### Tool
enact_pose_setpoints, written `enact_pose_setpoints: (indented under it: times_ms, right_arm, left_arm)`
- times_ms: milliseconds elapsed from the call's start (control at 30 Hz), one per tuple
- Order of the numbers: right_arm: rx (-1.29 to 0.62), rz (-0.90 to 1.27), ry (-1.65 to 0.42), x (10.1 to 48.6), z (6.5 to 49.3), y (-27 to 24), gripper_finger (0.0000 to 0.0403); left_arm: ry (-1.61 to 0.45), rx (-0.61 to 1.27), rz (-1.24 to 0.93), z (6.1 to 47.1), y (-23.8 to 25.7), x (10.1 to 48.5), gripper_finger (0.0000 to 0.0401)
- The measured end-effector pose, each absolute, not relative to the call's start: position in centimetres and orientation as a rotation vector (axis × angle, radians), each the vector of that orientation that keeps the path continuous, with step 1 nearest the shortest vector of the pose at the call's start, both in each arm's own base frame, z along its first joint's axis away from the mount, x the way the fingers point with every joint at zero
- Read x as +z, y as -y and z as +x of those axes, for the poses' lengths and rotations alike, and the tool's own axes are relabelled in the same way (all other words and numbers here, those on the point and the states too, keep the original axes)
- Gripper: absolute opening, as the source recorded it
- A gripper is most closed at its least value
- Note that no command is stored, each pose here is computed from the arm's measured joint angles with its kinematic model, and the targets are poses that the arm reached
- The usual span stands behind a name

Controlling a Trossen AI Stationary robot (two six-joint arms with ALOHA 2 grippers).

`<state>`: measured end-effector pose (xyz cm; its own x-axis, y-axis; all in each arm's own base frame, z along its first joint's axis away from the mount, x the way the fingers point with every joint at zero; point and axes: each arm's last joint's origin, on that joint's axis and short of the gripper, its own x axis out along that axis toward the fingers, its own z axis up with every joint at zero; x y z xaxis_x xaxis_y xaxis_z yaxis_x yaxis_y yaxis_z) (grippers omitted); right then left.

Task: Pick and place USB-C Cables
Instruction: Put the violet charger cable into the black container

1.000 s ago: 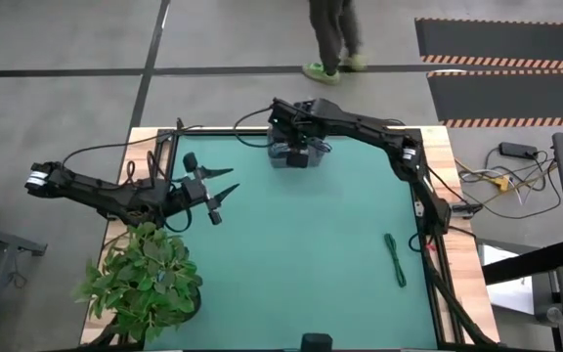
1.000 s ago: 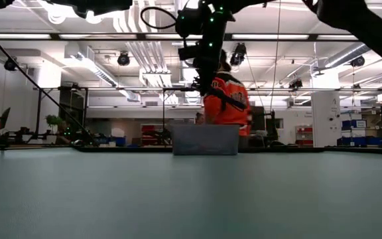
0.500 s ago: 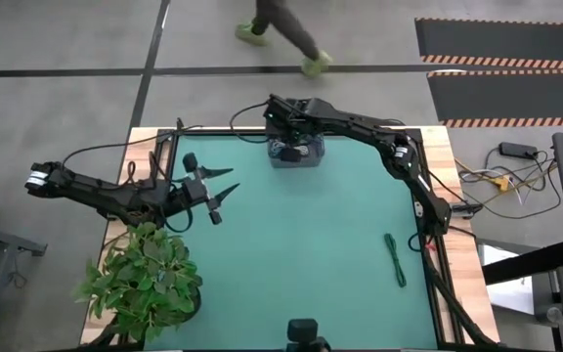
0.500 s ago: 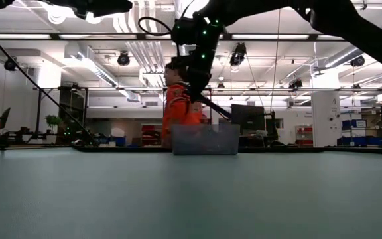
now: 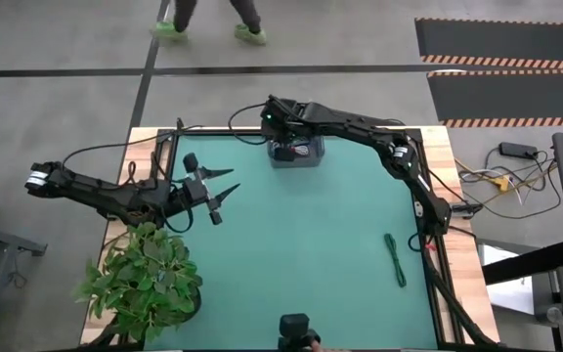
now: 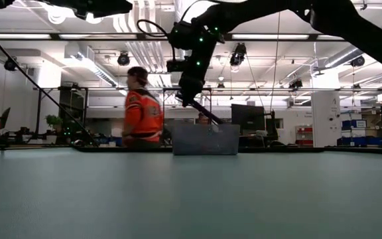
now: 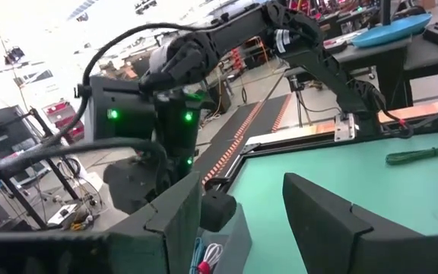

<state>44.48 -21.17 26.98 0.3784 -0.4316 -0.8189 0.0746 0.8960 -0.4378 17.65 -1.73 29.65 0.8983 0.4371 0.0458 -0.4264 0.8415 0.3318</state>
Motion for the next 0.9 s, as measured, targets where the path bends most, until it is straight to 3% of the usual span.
enact_pose_setpoints:
  times_ms: [900]
  right_arm:
    - [-0.354, -0.351, -1.141, 22.0, 44.4, 22.6, 0.0018]
  left_arm:
    - [-0.033, 0.456, 0.343, 17.7, 1.7, 29.6, 0.0171]
